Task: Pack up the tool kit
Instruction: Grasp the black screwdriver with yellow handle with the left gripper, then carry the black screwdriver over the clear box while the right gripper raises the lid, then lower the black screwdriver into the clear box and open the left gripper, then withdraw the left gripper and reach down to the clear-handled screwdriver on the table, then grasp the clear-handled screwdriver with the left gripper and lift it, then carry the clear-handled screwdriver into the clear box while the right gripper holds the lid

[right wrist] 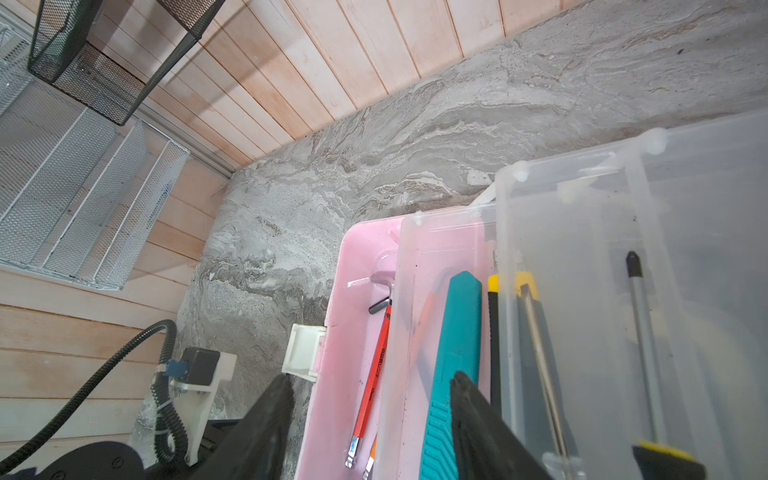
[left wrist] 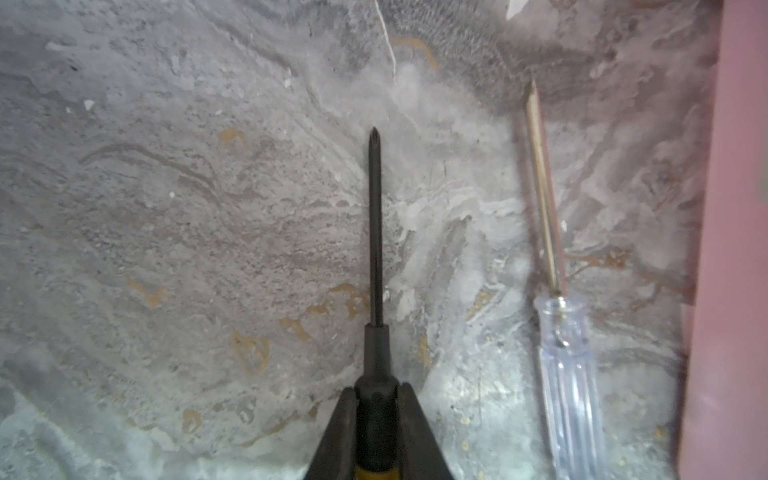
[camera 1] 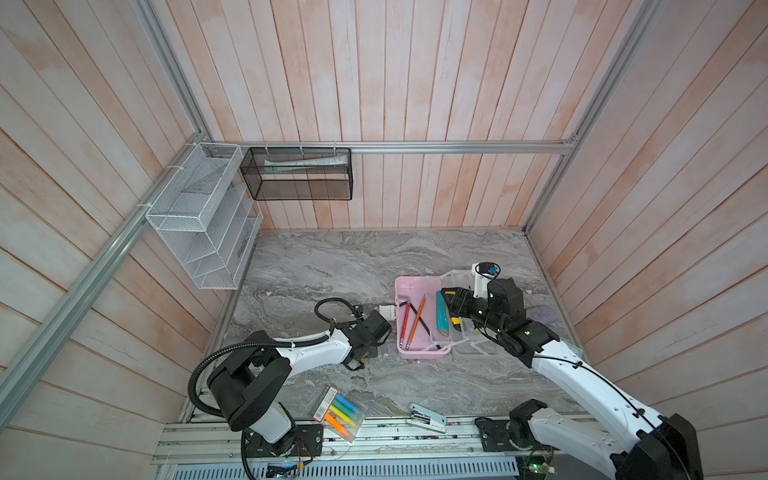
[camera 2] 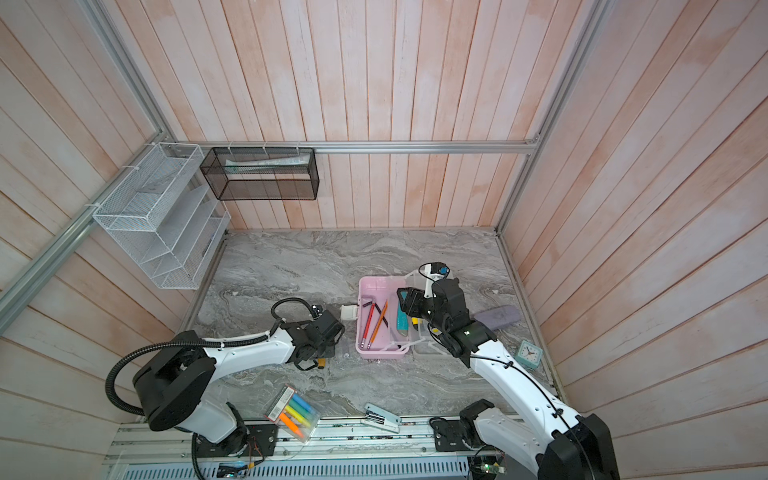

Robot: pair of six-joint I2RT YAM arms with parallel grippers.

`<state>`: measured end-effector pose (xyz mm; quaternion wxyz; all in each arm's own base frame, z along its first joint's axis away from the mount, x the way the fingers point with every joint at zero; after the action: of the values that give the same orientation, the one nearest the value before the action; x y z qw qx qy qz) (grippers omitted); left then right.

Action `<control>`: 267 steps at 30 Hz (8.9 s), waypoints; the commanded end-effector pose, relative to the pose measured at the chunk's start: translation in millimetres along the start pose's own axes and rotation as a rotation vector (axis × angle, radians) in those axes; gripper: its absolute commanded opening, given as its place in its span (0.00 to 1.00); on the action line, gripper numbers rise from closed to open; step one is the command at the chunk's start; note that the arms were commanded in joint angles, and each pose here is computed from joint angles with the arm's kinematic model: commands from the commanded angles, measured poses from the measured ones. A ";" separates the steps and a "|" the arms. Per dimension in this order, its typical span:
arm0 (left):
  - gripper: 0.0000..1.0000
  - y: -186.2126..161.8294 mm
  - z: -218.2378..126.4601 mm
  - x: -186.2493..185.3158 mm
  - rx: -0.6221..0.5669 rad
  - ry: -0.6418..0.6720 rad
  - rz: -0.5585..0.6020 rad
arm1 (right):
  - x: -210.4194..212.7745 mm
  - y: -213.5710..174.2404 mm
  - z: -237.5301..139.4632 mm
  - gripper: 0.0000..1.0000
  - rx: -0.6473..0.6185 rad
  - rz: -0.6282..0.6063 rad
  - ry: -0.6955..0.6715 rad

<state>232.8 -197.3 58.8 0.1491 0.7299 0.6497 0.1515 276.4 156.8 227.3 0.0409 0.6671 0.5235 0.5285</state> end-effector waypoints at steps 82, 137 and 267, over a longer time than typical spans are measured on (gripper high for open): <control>0.00 160.5 -107.5 -314.1 -0.237 -1.126 -0.254 | 0.6 94.8 -136.6 0.58 -0.403 0.017 -0.046; 0.60 104.6 -128.5 -42.1 -0.336 -0.182 -0.066 | 8.0 60.9 -60.3 0.61 -0.156 -0.048 -0.063; 0.00 151.4 -108.4 -307.9 -0.291 -0.875 -0.096 | -51.2 68.4 -117.9 0.58 -0.330 0.136 -0.112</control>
<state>291.3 -507.6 205.2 0.5103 0.6717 0.5323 -0.0713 240.8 30.3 295.5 0.1481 0.7054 0.3809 0.5791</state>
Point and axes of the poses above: each gripper's point midway between its finger pads, its own z axis out along the fingers, its own x axis along the line the jaws close on, y = z × x, the point moved 4 cm from there along -z, back along the fingers, and after that the axes turned 8 degrees about z, right-handed, at the moved point
